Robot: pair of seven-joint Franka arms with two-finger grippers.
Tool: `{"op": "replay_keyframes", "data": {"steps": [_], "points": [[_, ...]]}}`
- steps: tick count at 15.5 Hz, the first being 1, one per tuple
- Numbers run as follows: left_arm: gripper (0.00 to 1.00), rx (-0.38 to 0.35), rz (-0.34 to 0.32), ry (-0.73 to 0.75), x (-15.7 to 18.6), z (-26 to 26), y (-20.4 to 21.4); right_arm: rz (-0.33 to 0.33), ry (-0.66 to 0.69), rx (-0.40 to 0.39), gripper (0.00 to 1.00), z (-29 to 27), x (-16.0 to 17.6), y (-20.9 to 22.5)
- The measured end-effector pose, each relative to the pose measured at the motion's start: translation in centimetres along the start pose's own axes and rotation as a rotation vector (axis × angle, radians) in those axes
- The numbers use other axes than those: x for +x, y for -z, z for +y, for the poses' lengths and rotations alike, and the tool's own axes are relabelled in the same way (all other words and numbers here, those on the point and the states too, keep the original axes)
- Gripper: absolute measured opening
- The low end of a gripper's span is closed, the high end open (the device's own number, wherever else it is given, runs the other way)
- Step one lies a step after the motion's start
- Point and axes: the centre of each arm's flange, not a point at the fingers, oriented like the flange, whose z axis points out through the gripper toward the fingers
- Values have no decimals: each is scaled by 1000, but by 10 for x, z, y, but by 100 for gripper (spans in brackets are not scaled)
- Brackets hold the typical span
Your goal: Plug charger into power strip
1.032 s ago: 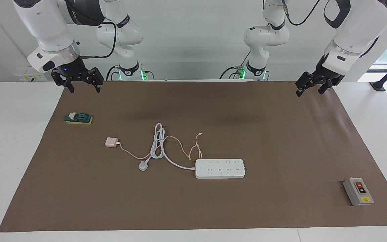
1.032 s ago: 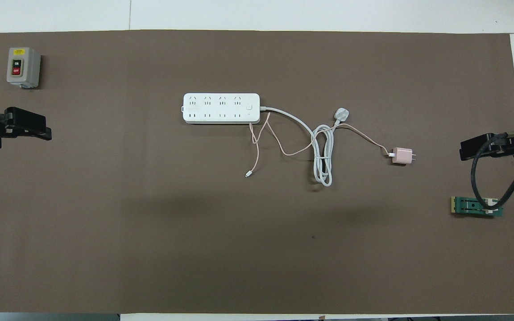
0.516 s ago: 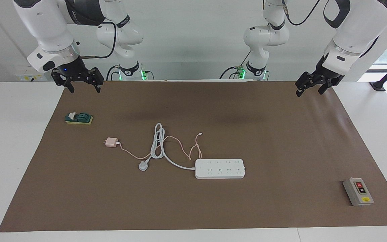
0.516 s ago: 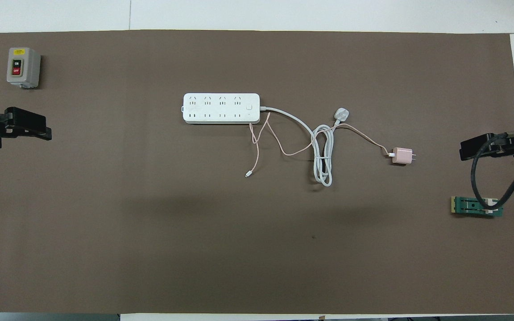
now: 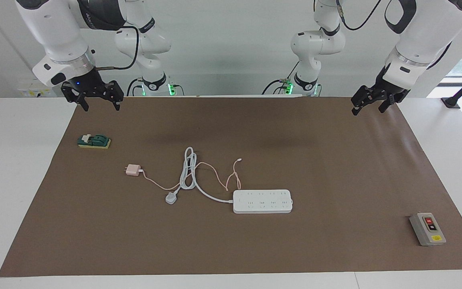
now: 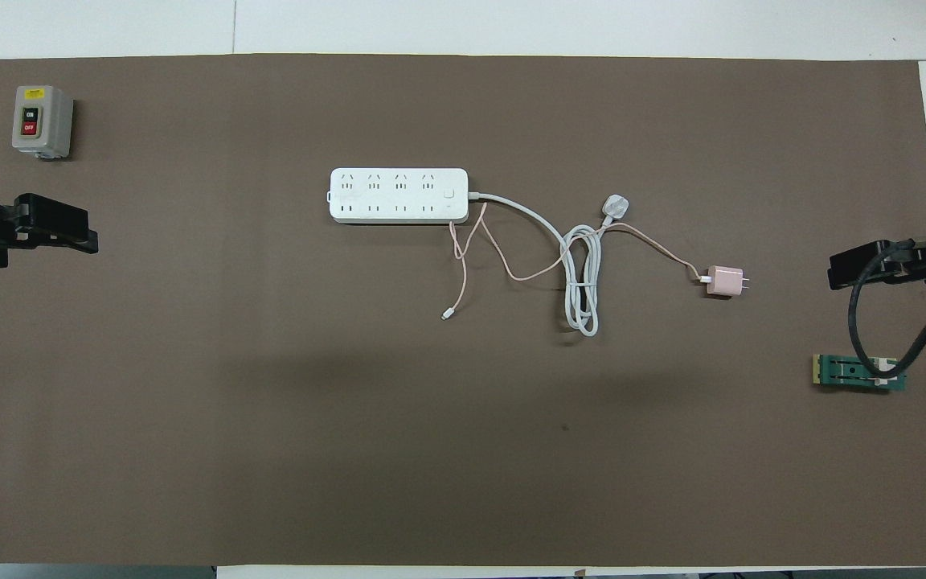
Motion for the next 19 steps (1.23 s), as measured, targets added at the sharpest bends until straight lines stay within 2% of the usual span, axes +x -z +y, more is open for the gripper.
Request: {"op": "replay_keyframes", "data": {"steps": [8,12,19], "points": [[100,0,0,0,0,0,0,0,0,0,100,0,0,0],[100,0,0,-1,0,1,0,-63,-6,3,100,3,-7,-5],[100,-1,5,1,1,0,0,-73,-22,5,100,11,-9,-6]]}}
